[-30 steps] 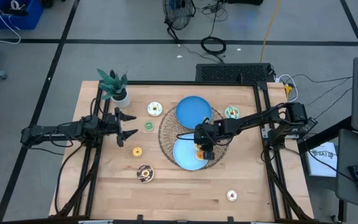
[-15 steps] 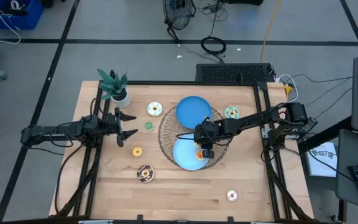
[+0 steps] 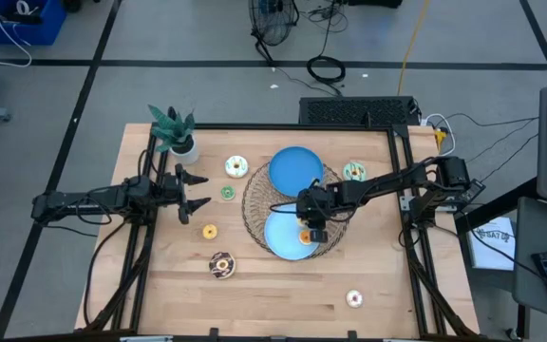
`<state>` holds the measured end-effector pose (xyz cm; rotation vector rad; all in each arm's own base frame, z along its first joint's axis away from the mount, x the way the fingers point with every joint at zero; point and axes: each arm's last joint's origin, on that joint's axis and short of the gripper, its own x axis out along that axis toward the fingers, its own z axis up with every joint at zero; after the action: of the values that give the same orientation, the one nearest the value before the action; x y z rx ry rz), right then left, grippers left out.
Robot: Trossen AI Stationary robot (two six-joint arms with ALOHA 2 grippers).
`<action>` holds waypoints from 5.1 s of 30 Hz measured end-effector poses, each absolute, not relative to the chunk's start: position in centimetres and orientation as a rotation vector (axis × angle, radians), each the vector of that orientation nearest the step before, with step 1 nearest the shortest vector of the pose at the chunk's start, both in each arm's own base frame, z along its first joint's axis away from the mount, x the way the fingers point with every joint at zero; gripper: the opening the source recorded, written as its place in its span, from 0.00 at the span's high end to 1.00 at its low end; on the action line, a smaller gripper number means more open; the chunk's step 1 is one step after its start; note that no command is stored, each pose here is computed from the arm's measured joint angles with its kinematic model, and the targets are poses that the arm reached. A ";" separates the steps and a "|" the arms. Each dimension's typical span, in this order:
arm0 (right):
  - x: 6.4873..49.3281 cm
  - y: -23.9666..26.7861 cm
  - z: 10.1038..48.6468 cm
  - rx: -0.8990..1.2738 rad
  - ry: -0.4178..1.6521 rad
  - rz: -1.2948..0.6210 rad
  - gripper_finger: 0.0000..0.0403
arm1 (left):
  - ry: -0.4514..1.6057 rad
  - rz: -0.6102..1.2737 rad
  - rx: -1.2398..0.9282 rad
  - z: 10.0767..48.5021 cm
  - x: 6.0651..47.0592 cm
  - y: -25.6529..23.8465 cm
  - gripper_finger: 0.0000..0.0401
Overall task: Pick & Place donuts
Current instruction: Put the small yellow donut on the light blue plate, then put the small white donut on the light blue plate
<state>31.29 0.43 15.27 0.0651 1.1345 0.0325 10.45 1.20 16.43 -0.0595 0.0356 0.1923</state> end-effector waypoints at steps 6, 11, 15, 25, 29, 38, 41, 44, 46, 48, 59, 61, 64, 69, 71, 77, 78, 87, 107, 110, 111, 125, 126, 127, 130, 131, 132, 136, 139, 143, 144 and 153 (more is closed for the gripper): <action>31.1 0.6 15.2 0.134 1.155 0.077 0.76 | 0.036 0.192 -0.059 16.4 10.5 1.2 0.23; 31.1 0.7 15.2 0.155 1.157 0.109 0.76 | 0.035 0.192 -0.059 16.4 10.5 1.2 0.23; 31.1 0.7 15.2 0.155 1.162 0.108 0.76 | 0.035 0.192 -0.059 16.4 10.5 1.2 0.23; 31.0 0.9 15.2 0.186 1.162 0.153 0.76 | 0.036 0.192 -0.059 16.4 10.5 1.2 0.23; 31.1 0.9 15.2 0.176 1.159 0.153 0.76 | 0.036 0.192 -0.059 16.4 10.5 1.2 0.23; 31.1 0.8 15.2 0.170 1.158 0.152 0.76 | 0.036 0.192 -0.059 16.4 10.5 1.2 0.23; 31.1 0.8 15.2 0.170 1.157 0.152 0.76 | 0.035 0.192 -0.059 16.4 10.5 1.2 0.23; 31.1 0.8 15.2 0.169 1.157 0.153 0.76 | 0.036 0.192 -0.059 16.4 10.5 1.2 0.23; 31.1 0.8 15.2 0.163 1.153 0.156 0.76 | 0.036 0.192 -0.059 16.4 10.5 1.2 0.23; 31.1 0.8 15.2 0.162 1.152 0.157 0.76 | 0.036 0.192 -0.059 16.4 10.5 1.2 0.23; 31.1 0.8 15.2 0.124 1.148 0.180 0.76 | 0.035 0.192 -0.059 16.4 10.5 1.2 0.23; 31.1 0.8 15.2 0.124 1.148 0.180 0.76 | 0.036 0.192 -0.059 16.4 10.5 1.2 0.23; 31.1 0.8 15.2 0.124 1.148 0.180 0.76 | 0.036 0.192 -0.059 16.4 10.5 1.2 0.23; 31.1 0.8 15.2 0.125 1.149 0.179 0.75 | 0.036 0.192 -0.059 16.4 10.5 1.2 0.23; 31.1 0.8 15.2 0.125 1.149 0.179 0.73 | 0.036 0.192 -0.059 16.4 10.5 1.2 0.23; 31.1 0.8 15.3 0.122 1.146 0.180 0.57 | 0.036 0.193 -0.059 16.4 10.5 1.2 0.23; 31.2 0.8 15.3 0.122 1.142 0.180 0.55 | 0.035 0.192 -0.059 16.4 10.5 1.2 0.23; 30.2 0.8 18.0 0.136 1.087 0.179 0.45 | 0.036 0.192 -0.059 16.4 10.5 1.2 0.23; 21.6 13.9 21.1 0.214 1.383 0.294 0.46 | 0.035 0.192 -0.059 16.4 10.5 1.2 0.23; 20.6 15.8 21.0 0.183 1.370 0.297 0.47 | 0.035 0.192 -0.059 16.4 10.5 1.2 0.23; 20.3 16.2 20.9 0.158 1.362 0.299 0.47 | 0.036 0.192 -0.059 16.4 10.5 1.2 0.23; 18.5 21.5 17.6 -0.041 1.348 0.405 0.47 | 0.036 0.192 -0.059 16.4 10.5 1.2 0.23; 18.4 21.8 17.4 -0.038 1.350 0.404 0.47 | 0.036 0.192 -0.059 16.4 10.5 1.2 0.23; 18.3 22.2 17.1 -0.037 1.346 0.405 0.47 | 0.036 0.192 -0.059 16.4 10.5 1.2 0.23; 18.2 23.2 16.5 -0.048 1.312 0.413 0.47 | 0.036 0.192 -0.059 16.4 10.5 1.2 0.23; 18.3 23.4 16.2 -0.058 1.297 0.410 0.47 | 0.036 0.192 -0.059 16.4 10.5 1.2 0.23; 18.3 23.6 16.0 -0.074 1.287 0.404 0.47 | 0.036 0.192 -0.059 16.4 10.5 1.2 0.23; 18.5 23.6 15.2 -0.116 1.264 0.355 0.47 | 0.035 0.192 -0.059 16.4 10.5 1.2 0.23; 18.5 23.7 15.1 -0.119 1.263 0.350 0.47 | 0.036 0.192 -0.059 16.4 10.5 1.2 0.23; 18.4 23.8 15.1 -0.111 1.237 0.306 0.47 | 0.036 0.192 -0.059 16.4 10.5 1.2 0.23; 18.3 23.9 15.1 -0.101 1.239 0.300 0.47 | 0.036 0.192 -0.059 16.4 10.5 1.2 0.23; 17.1 25.2 15.5 -0.014 1.255 0.358 0.47 | 0.036 0.192 -0.059 16.4 10.5 1.2 0.23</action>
<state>17.12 25.15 15.49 -0.0136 1.2546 0.3580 10.45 1.20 16.42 -0.0591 0.0361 0.1923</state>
